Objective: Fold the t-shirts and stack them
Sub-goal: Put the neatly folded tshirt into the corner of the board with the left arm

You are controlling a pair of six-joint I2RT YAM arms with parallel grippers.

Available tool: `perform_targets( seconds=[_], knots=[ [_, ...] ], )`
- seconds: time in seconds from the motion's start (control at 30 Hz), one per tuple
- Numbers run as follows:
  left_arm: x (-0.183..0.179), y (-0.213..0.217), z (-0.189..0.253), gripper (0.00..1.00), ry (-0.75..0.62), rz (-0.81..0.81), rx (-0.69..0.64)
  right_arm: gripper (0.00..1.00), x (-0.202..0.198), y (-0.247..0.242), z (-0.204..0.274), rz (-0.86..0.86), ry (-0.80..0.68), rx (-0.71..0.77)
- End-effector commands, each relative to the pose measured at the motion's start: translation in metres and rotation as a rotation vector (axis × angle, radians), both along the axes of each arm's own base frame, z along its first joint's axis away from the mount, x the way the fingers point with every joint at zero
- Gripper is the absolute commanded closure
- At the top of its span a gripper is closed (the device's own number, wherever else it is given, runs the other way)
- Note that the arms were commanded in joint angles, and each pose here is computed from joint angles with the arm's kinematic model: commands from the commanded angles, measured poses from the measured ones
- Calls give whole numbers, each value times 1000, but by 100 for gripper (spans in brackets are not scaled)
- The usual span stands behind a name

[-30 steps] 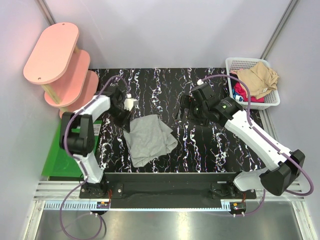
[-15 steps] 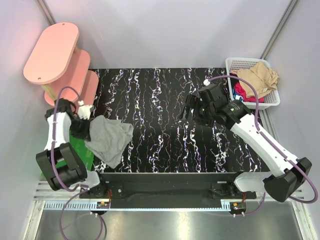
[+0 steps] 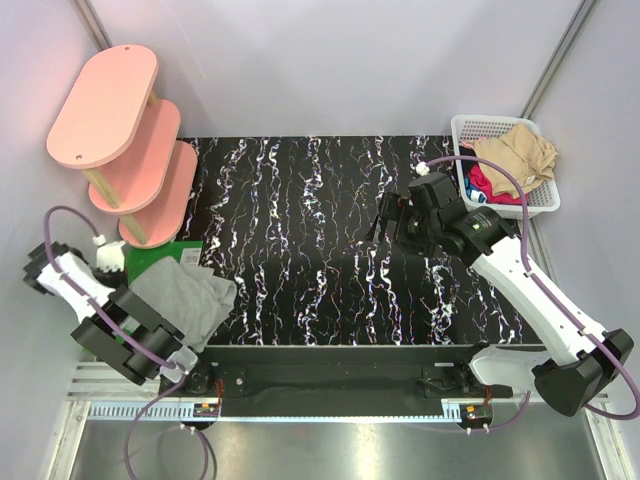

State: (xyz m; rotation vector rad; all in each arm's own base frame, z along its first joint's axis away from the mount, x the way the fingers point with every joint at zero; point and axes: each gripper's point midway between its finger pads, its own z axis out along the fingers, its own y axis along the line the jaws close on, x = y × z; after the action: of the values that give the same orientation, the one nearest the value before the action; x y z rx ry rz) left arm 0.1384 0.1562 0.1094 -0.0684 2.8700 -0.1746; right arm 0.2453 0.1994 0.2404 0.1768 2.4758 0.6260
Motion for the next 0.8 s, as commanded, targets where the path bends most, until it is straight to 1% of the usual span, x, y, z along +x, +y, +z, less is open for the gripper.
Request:
perform_targets(
  seconds=[0.0,0.13,0.17,0.3,0.37,0.4,0.43,0.47,0.5,0.57,0.6,0.63,0.67,0.73,0.77],
  knots=[
    [-24,20,13,100,-27,-2,36,0,2,3,14,27,-54,33],
    [-45,41,13,100,-25,67,43,0,1,5,14,38,-47,38],
    [-54,48,13,100,-24,110,42,1,1,5,14,42,-48,37],
    [-75,63,8,100,-21,153,32,0,1,8,10,53,-44,46],
    [-83,67,3,100,-18,170,19,0,-3,18,-3,91,3,69],
    [-85,69,2,97,-23,175,22,0,-2,23,-10,109,17,82],
    [-87,71,2,88,-24,178,26,0,-5,31,-17,139,55,97],
    [-90,74,4,77,-30,177,40,0,-4,34,-21,148,74,104],
    [-92,74,6,50,-34,173,49,0,-4,37,-25,156,86,105],
    [-96,76,14,27,-42,149,99,0,-3,41,-31,172,102,109],
    [-98,78,17,5,-45,137,120,0,-2,41,-34,171,106,105],
    [-100,78,22,1,-47,131,146,1,-2,41,-37,170,112,100],
    [-102,82,35,1,-53,110,205,0,-1,42,-39,171,114,101],
    [-103,82,52,1,-72,93,254,0,0,43,-42,173,123,100],
    [-101,78,70,1,-93,61,278,0,0,44,-43,174,123,101]
  ],
)
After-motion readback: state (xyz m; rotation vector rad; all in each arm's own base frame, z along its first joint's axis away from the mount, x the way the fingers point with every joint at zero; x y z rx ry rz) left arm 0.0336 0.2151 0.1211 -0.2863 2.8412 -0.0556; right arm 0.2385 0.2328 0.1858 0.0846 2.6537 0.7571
